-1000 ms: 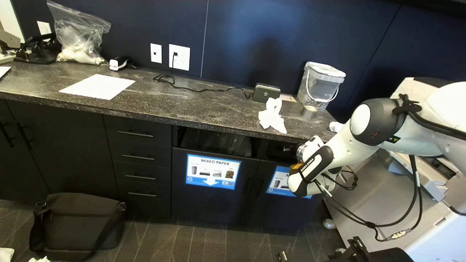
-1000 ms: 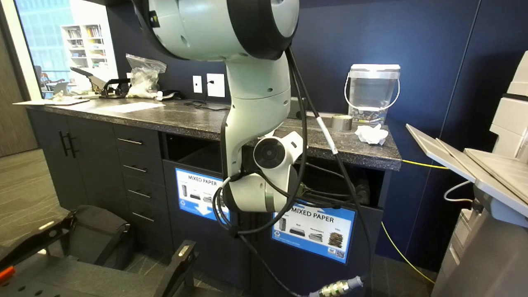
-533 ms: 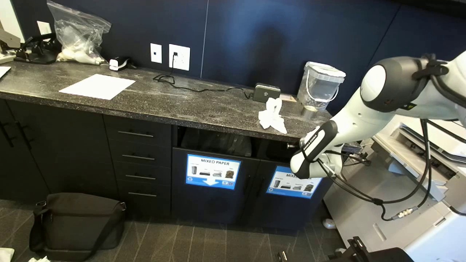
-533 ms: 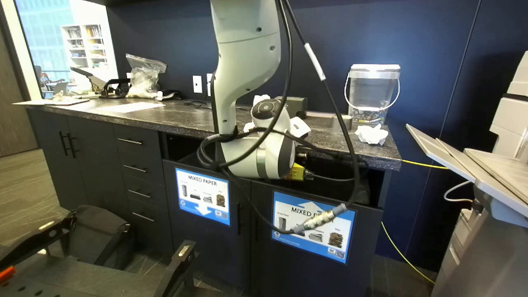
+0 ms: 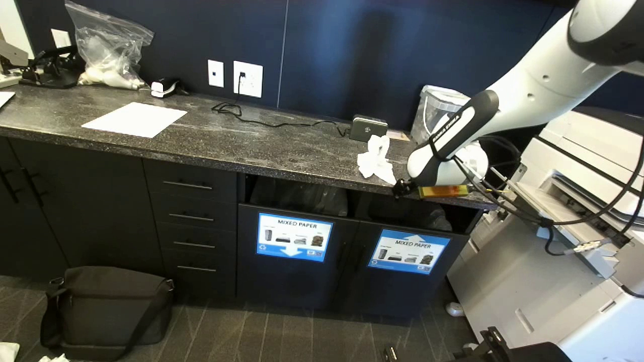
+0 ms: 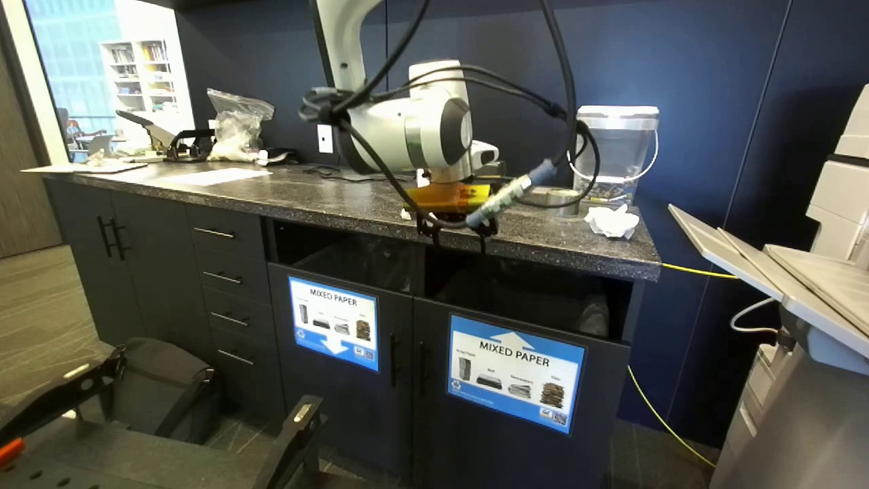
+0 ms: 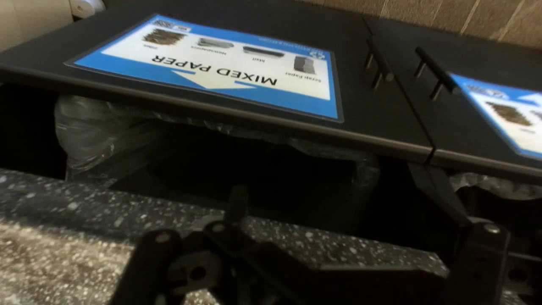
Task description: Put the tissues inside the rubbish bin.
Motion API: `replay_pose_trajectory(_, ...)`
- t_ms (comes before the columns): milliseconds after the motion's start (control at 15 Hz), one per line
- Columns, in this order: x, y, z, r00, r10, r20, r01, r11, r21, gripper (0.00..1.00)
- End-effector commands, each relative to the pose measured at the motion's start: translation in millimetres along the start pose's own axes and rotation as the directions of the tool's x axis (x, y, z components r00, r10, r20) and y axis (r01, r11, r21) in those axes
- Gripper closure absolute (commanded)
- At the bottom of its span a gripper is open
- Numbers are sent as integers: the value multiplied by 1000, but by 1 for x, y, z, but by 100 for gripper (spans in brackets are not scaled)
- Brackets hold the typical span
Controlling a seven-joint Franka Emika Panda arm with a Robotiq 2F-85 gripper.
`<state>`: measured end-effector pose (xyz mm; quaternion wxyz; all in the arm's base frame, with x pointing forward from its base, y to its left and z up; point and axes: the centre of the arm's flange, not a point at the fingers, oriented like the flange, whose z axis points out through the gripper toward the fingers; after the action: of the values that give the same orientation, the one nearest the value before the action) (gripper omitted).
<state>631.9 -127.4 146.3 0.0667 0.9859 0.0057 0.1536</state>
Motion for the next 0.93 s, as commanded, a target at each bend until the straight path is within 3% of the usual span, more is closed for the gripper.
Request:
replay_pose_trajectory(0,26,-1,-88,980,-49,194,55,998,-28,0)
replay_pose_trajectory(67,29,0,-105,968,-64,243,72,997,-28,0)
replay_pose_trajectory(200,34,3,-132,972,-38,230,55,996,-66,0)
replay_pose_trajectory(533,71,23,-180,999,34,-8,-35,980,-196,0)
replay_pose_trajectory(867,85,48,-168,968,151,-202,-205,938,-280,0)
